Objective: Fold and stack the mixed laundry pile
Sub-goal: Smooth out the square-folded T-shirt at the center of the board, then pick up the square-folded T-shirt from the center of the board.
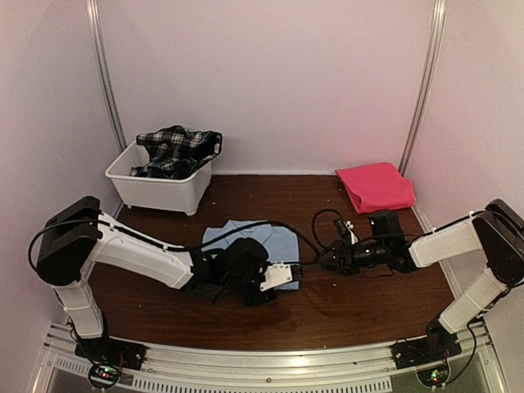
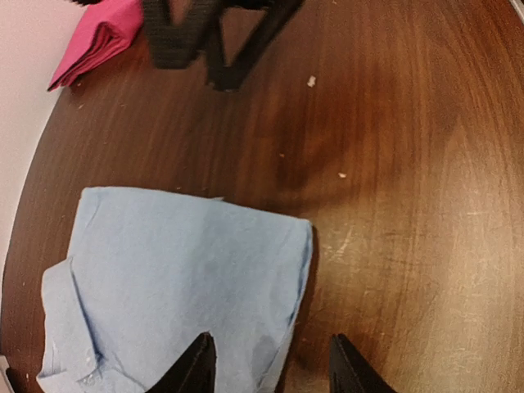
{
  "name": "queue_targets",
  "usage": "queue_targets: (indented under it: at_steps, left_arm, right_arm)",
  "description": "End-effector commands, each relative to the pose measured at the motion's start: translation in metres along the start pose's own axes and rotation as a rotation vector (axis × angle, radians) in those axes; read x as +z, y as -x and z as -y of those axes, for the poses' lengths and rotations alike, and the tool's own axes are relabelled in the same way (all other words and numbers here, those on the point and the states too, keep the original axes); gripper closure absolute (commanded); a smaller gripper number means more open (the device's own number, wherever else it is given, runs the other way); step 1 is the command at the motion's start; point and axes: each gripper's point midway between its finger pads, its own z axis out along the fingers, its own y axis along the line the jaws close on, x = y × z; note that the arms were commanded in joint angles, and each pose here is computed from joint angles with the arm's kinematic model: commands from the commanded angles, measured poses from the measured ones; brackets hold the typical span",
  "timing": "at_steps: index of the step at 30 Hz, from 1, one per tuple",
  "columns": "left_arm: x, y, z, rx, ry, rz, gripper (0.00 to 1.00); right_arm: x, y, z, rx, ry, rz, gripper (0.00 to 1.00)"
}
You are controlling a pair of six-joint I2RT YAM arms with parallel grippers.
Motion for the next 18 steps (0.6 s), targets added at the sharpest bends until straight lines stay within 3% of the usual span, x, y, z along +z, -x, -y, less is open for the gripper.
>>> queue_targets:
  at_steps: [1,6,12,15,17,18]
  left_arm:
    - [0.021,0.002,0.015,0.167,-0.015,-0.043,0.53]
    - [0.049,-0.003,0.029,0.244,-0.024,-0.099,0.62]
    - [0.068,-0.008,0.011,0.256,0.095,-0.158,0.66]
    - [0.069,-0.004,0.009,0.258,0.102,-0.144,0.80]
    - [0.066,0.001,0.008,0.251,0.104,-0.122,0.98]
    - [0.064,0.009,0.006,0.238,0.111,-0.085,1.00]
  right_arm:
    - [-0.005,0.002,0.001,0.018,0.006,0.037,0.37]
    - [-0.005,-0.004,0.013,0.046,-0.027,0.041,0.37]
    - [-0.002,-0.011,0.023,0.084,-0.035,0.038,0.36]
    - [-0.001,-0.010,0.024,0.097,-0.031,0.042,0.36]
    - [0.001,-0.009,0.025,0.107,-0.027,0.048,0.35]
    - [0.002,-0.007,0.025,0.113,-0.022,0.053,0.34]
